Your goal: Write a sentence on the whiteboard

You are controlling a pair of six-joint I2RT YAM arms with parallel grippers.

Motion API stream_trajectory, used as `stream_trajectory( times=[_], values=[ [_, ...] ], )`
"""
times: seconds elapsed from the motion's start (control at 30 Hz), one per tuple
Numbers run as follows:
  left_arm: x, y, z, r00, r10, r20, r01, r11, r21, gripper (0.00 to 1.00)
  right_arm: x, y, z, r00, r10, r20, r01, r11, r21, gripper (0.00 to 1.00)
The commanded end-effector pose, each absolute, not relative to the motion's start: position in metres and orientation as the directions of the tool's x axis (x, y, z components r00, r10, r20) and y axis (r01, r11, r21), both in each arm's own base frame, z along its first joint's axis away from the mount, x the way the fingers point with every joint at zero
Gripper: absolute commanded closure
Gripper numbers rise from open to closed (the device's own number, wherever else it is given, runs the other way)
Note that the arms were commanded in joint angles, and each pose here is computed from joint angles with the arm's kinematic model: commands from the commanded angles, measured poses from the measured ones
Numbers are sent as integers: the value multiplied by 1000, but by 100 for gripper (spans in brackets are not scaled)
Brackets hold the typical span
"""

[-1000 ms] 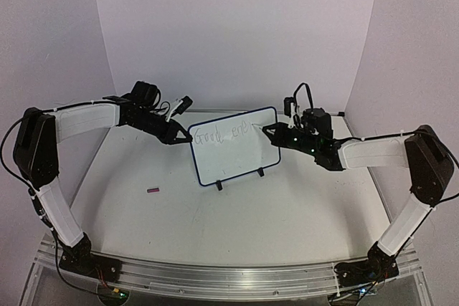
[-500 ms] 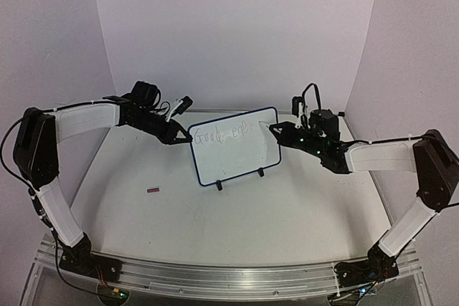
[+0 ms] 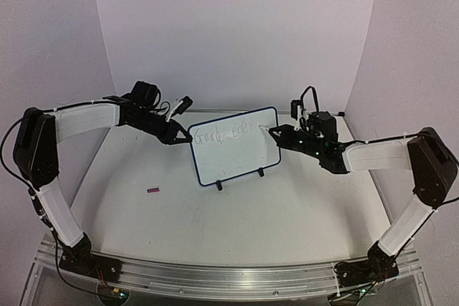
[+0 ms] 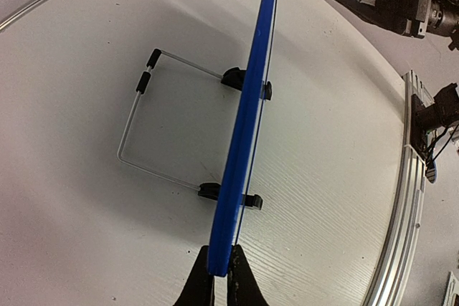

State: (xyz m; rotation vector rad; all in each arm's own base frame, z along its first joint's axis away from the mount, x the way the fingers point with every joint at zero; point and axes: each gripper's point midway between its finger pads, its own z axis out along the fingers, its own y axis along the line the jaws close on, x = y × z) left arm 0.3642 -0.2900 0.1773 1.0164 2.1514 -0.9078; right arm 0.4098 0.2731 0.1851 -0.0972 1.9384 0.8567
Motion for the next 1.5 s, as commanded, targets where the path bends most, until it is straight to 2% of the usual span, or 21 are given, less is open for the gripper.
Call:
stream_trajectory(
  times=[0.0,0.73,1.47],
  values=[
    [358,-282,136,-572,509,-643,799,523,-297,100,420,278,210,-472,313,-824,-445,723,529,100],
    [358,-282,135,-575,510,-640,797,525,-298,100,412,282,186,-527,280,-803,-448,711,542,100],
    [358,-282,135,-574,511,-640,798,523,-299,100,417,270,212,-459,310,-833,-439,736,516,100]
  ],
)
